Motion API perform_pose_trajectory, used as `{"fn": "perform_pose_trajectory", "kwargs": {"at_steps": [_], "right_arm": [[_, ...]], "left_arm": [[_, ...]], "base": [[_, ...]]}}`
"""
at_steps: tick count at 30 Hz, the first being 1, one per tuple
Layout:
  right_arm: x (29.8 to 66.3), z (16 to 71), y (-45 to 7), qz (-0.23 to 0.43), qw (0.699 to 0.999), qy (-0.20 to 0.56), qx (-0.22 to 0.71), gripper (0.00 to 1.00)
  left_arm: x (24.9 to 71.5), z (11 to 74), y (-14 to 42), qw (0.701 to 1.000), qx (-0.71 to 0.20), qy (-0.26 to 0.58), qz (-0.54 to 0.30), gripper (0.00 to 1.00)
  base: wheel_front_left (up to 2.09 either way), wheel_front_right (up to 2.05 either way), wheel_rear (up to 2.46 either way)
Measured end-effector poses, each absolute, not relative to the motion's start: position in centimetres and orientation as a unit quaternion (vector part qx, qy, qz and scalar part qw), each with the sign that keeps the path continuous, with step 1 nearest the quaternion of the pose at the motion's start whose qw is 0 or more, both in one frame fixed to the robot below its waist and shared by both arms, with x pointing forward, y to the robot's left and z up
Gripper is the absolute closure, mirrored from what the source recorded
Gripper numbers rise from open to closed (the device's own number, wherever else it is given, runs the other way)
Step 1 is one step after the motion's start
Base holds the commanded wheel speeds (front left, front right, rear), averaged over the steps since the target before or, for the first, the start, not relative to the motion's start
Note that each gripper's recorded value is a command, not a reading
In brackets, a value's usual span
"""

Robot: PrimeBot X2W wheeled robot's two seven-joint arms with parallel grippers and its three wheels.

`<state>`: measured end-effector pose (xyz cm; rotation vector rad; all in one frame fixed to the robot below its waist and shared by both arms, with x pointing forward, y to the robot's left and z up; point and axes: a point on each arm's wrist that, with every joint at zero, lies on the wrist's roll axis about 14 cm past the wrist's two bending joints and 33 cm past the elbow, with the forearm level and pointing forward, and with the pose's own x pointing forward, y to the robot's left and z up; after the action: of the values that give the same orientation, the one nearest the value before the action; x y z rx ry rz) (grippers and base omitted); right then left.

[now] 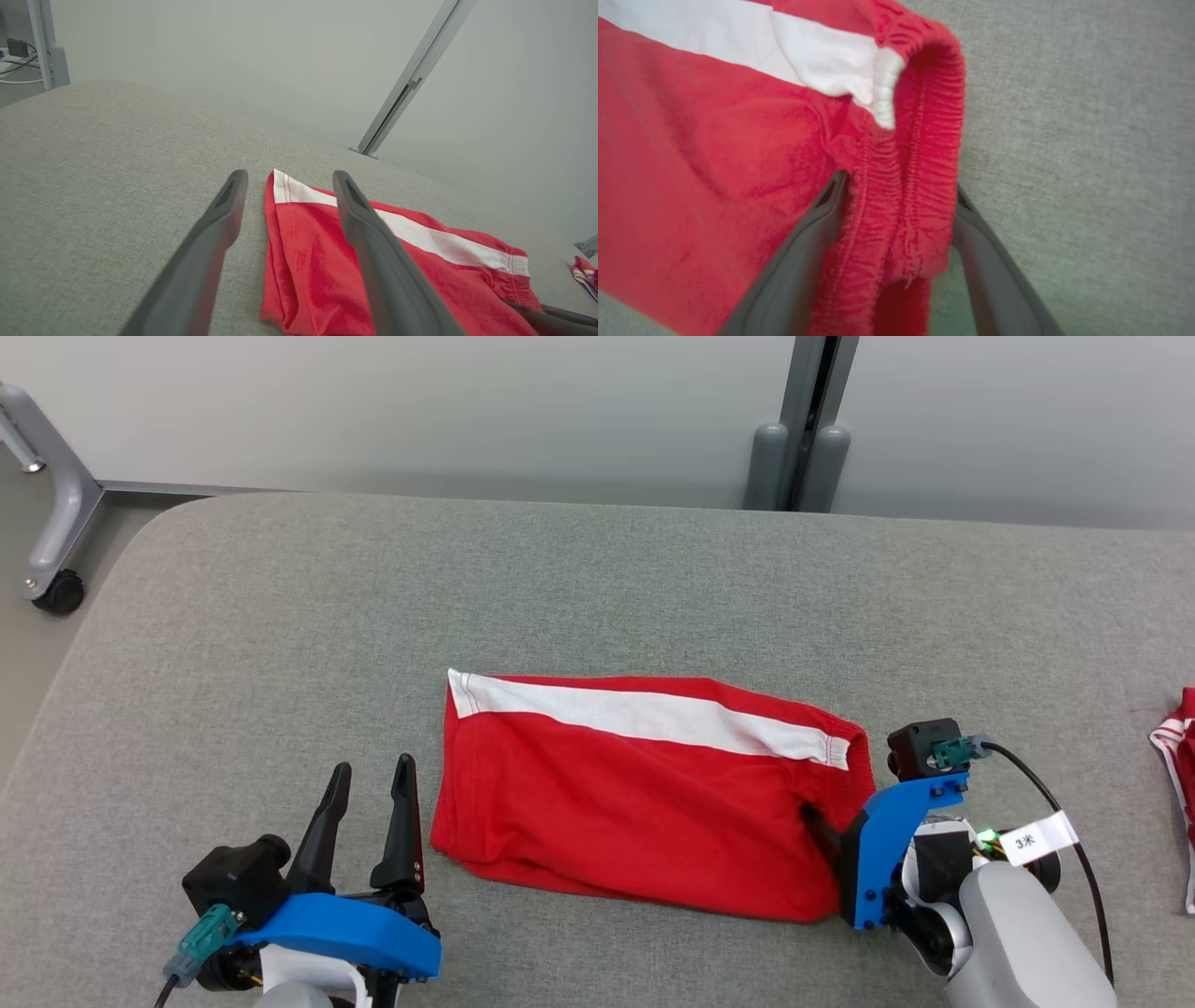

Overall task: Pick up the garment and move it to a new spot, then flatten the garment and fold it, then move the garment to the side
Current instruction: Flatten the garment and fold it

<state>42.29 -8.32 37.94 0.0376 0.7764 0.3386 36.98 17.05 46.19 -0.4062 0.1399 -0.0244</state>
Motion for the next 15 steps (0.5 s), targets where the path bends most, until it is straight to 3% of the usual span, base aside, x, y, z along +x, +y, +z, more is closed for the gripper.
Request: {"fn": "perform_pose_trajectory", "kwargs": {"at_steps": [1,2,6,12,15], "right_arm": [[42.3,37.8,-8.1,0.167,0.910,0.380,0.020,0.19],[42.4,37.8,-7.9,0.169,0.908,0.383,0.020,0.45],[42.4,37.5,-7.5,0.172,0.902,0.395,0.033,1.00],[42.5,37.8,-8.2,0.167,0.902,0.396,0.036,1.00],[42.9,38.1,-10.9,0.146,0.907,0.395,0.023,1.00]], "left_arm": [[36.9,46.2,17.1,0.977,-0.202,0.070,-0.010,0.00],[36.9,46.2,17.2,0.977,-0.202,0.069,-0.009,0.00],[36.7,46.2,16.7,0.977,-0.202,0.069,-0.017,0.00],[36.7,46.3,15.2,0.977,-0.199,0.070,-0.039,0.00],[36.8,46.4,14.5,0.976,-0.199,0.071,-0.052,0.00]], "base": [[0.00,0.00,0.00],[0.00,0.00,0.00],[0.00,0.00,0.00],[0.00,0.00,0.00],[0.00,0.00,0.00]]}}
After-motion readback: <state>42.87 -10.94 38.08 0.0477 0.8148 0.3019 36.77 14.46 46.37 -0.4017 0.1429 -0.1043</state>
